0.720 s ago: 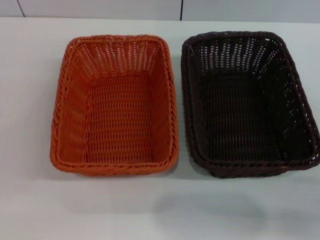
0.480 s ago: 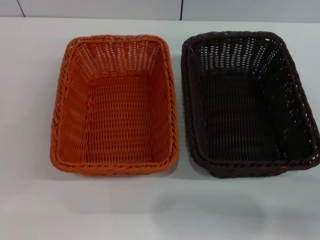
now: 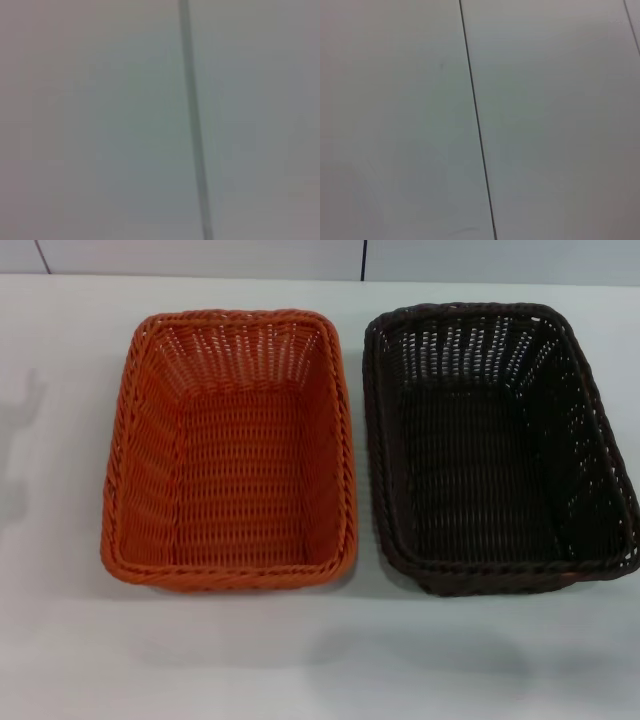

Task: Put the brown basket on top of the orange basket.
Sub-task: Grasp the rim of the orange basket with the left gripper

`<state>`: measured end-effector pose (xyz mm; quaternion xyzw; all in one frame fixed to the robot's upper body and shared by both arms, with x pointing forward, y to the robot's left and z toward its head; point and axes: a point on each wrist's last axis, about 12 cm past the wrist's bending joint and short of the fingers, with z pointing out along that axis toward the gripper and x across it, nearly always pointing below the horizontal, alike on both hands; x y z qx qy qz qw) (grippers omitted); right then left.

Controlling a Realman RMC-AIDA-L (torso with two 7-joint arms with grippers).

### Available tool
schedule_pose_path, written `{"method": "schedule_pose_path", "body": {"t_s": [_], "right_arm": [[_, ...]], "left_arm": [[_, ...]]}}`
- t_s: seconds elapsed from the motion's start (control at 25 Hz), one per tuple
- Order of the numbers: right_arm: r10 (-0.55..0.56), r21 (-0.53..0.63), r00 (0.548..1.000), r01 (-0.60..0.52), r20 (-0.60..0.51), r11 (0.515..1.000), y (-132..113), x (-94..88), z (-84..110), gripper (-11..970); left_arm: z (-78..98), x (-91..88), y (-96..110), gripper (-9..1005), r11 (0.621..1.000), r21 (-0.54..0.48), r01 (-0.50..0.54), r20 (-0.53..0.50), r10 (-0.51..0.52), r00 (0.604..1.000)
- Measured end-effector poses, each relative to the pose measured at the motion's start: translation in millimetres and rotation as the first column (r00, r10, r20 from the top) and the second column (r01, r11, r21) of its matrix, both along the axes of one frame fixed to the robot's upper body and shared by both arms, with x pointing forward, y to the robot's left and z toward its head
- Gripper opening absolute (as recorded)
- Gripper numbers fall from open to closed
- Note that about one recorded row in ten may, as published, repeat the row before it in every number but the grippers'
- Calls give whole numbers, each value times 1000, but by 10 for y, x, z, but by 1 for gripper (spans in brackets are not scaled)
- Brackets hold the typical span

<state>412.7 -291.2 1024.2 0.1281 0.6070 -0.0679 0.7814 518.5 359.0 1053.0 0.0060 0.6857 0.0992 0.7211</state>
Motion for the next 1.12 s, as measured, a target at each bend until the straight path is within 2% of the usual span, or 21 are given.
{"method": "schedule_pose_path", "body": {"t_s": [0.04, 0.08, 0.12, 0.2, 0.24, 0.32, 0.36, 0.4, 0.44, 0.48, 0.52, 0.6, 0.68, 0.72, 0.84, 0.88, 0.92, 1.04, 1.08, 1.12], "right_arm": [[3, 1, 1000, -3, -5, 1000, 3, 5, -5, 820], [5, 2, 1000, -5, -9, 1000, 5, 8, -10, 820], [9, 3, 1000, -9, -17, 1000, 11, 12, -20, 820], [12, 4, 1000, -12, -21, 1000, 15, 13, -24, 820], [15, 5, 1000, -15, -23, 1000, 20, 14, -26, 820], [23, 6, 999, -23, -23, 1000, 35, 21, -26, 820], [23, 6, 999, -23, -23, 1000, 35, 21, -26, 820], [25, 6, 999, -25, -23, 1000, 37, 23, -25, 820], [26, 5, 999, -26, -22, 1000, 38, 27, -23, 820], [27, 6, 999, -27, -22, 1000, 40, 30, -22, 820], [29, 6, 999, -29, -22, 1000, 42, 35, -21, 819], [31, 6, 999, -31, -22, 999, 46, 38, -21, 819], [35, 6, 999, -35, -23, 999, 52, 42, -22, 819], [40, 7, 999, -40, -26, 999, 57, 50, -24, 819], [42, 7, 999, -42, -29, 999, 58, 56, -26, 819], [43, 7, 999, -43, -29, 999, 60, 56, -26, 819], [44, 7, 999, -44, -29, 999, 61, 57, -26, 819], [44, 6, 999, -44, -31, 999, 59, 52, -30, 819], [43, 5, 999, -42, -32, 999, 55, 48, -32, 819], [42, 5, 999, -42, -33, 999, 53, 46, -33, 819]], "left_arm": [[152, 150, -50, 829, 999, 17, 35, -42, -34, 999], [152, 150, -50, 826, 999, 17, 35, -42, -34, 999], [360, 360, -135, 823, 995, 39, 94, -176, -86, 981], [533, 462, -228, 817, 991, 43, 128, -247, -113, 962], [533, 462, -228, 814, 991, 43, 128, -247, -113, 962], [767, 525, -400, 808, 985, 49, 166, -334, -140, 932], [814, 530, -435, 805, 984, 51, 173, -347, -146, 926], [912, 527, -535, 802, 980, 51, 192, -410, -155, 899], [968, 519, -584, 800, 979, 47, 200, -445, -158, 882], [968, 519, -584, 797, 979, 47, 200, -445, -158, 882], [1092, 487, -668, 794, 980, 17, 199, -513, -163, 843], [1230, 416, -712, 788, 982, -40, 185, -571, -174, 802], [1246, 408, -715, 782, 982, -46, 185, -574, -177, 800], [1344, 320, -766, 779, 973, -116, 197, -603, -227, 765], [1345, 255, -804, 770, 964, -167, 207, -632, -266, 728], [1345, 255, -804, 767, 964, -167, 207, -632, -266, 728], [1288, 199, -827, 764, 959, -197, 202, -669, -282, 688], [1262, 182, -847, 755, 957, -205, 204, -680, -289, 673], [1199, 150, -932, 752, 950, -218, 224, -699, -312, 643], [1181, 144, -952, 749, 949, -219, 228, -704, -316, 636]]}}
